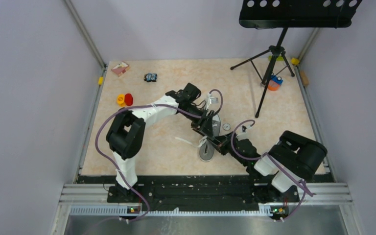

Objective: Tie the shoes
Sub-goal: Cross the shoelace with the shoelace.

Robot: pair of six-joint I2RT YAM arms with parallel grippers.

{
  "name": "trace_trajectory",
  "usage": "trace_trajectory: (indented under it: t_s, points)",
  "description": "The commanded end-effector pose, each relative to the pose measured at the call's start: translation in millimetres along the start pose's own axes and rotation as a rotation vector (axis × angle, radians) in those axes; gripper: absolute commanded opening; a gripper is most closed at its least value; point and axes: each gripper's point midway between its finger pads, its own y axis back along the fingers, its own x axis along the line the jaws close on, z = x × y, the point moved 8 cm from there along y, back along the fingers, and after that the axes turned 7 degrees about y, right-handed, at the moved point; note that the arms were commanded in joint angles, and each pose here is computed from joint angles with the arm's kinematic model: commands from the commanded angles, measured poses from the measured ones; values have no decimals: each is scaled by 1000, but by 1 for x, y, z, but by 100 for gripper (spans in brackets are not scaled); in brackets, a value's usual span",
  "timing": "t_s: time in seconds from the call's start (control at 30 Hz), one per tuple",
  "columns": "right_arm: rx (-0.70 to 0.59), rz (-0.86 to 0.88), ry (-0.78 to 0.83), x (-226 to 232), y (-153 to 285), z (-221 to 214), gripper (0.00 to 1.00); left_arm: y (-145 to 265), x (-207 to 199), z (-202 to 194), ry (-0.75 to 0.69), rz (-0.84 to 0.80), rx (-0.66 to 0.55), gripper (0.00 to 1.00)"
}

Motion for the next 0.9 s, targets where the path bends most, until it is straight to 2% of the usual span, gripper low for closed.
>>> trace_trajectory:
  t_s: [0.0, 0.23, 0.33, 0.57, 0.63, 0.77, 0.87]
  points:
    - [5, 89, -33, 10, 4, -2, 0, 3, -4, 4, -34, 41, 3, 57]
    - [-3, 83, -37, 7, 5, -1, 0, 6, -3, 3, -37, 88, 3, 59]
    - [-6, 80, -38, 6, 6, 0, 0, 7, -3, 3, -37, 89, 1, 75]
    - [-15, 90, -44, 5, 7, 1, 0, 8, 1, 4, -24, 104, -13, 78]
    - [-17, 92, -48, 5, 8, 2, 0, 9, 3, 5, -18, 110, -25, 71]
    - [-22, 86, -52, 2, 10, 3, 0, 11, 6, 7, -10, 106, -46, 36]
    - [-23, 85, -54, 2, 11, 3, 0, 11, 6, 8, -9, 97, -48, 18]
